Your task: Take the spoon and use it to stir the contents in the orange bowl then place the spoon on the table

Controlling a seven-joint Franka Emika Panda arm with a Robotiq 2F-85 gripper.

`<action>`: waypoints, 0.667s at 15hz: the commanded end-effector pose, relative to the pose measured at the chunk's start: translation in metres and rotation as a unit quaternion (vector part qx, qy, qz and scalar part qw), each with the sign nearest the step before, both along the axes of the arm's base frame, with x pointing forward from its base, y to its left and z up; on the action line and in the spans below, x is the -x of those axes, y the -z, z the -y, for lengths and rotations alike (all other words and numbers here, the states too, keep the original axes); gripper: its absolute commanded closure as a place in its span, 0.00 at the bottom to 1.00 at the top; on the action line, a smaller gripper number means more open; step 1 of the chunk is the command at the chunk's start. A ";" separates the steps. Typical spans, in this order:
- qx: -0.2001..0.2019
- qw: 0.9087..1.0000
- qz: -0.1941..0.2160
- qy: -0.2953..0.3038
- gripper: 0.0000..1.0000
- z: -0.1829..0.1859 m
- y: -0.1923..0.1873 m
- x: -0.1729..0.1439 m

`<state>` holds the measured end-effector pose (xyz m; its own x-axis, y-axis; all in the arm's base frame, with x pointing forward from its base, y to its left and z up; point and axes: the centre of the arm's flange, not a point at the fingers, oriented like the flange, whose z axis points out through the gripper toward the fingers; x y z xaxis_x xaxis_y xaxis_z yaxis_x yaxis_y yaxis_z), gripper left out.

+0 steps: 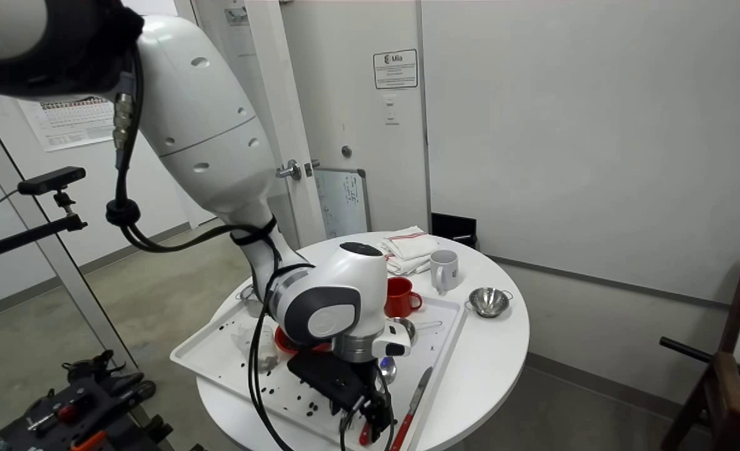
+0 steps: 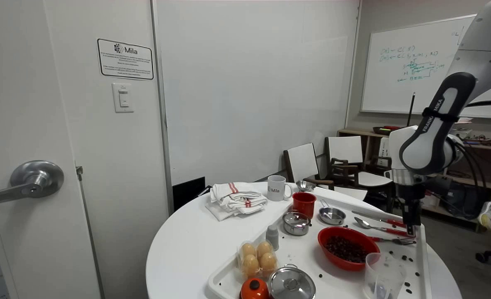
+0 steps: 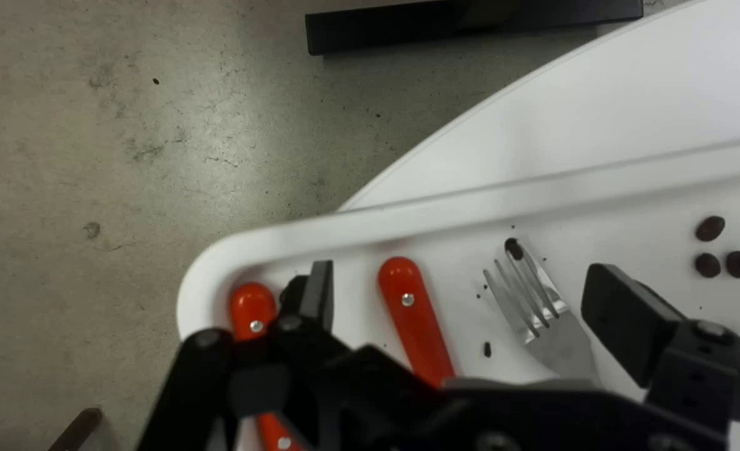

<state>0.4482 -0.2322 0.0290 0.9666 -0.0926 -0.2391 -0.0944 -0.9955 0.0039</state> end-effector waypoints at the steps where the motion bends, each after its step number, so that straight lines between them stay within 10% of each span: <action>1: 0.009 1.000 0.010 -0.019 0.03 0.011 -0.007 -0.012; 10: -0.024 0.998 0.022 -0.055 0.03 0.025 0.000 -0.014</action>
